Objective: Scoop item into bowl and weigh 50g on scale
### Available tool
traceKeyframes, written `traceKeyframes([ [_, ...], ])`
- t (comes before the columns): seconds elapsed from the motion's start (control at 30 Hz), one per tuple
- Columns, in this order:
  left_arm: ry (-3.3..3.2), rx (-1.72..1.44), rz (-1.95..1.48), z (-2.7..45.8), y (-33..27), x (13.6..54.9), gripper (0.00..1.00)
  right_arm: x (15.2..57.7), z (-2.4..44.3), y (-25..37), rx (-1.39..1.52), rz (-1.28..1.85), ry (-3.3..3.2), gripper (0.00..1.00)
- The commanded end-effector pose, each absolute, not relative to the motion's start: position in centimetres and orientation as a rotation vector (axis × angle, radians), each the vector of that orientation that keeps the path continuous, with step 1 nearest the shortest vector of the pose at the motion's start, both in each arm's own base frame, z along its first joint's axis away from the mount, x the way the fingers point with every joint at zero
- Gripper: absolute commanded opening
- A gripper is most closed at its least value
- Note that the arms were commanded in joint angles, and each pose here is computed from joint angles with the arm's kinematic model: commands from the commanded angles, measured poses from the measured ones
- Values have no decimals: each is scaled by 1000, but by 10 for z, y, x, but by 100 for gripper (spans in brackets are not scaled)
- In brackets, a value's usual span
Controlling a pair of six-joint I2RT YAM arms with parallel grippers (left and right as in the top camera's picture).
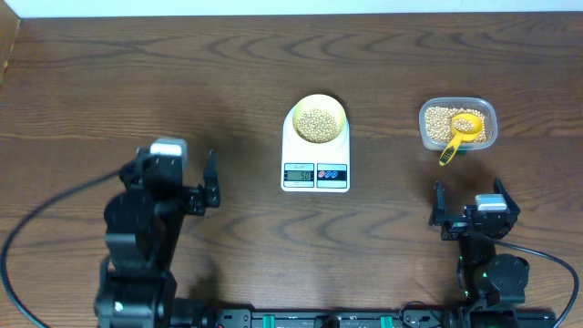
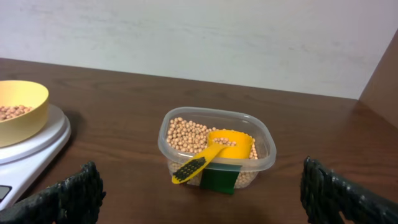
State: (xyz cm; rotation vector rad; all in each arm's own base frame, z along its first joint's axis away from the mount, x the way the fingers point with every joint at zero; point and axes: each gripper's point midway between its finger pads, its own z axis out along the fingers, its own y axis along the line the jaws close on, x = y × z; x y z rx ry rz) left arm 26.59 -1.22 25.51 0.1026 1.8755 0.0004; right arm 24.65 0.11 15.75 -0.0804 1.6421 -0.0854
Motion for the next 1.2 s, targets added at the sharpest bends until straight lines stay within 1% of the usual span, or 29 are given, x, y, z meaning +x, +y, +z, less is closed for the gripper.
traceKeyframes([
  [0.0,1802,89,-4,246,-7,257,98,246,157,1,-69,-79,1641,99],
  [0.17,1699,2,-9,237,5,248,98,246,157,1,-69,-79,1641,99],
  [0.4,1574,0,4,229,6,240,98,246,157,1,-69,-79,1641,99],
  [0.8,1454,6,16,211,8,245,98,246,157,1,-69,-79,1641,99],
  [1.17,1415,-15,52,213,15,243,98,246,157,1,-69,-79,1641,99],
])
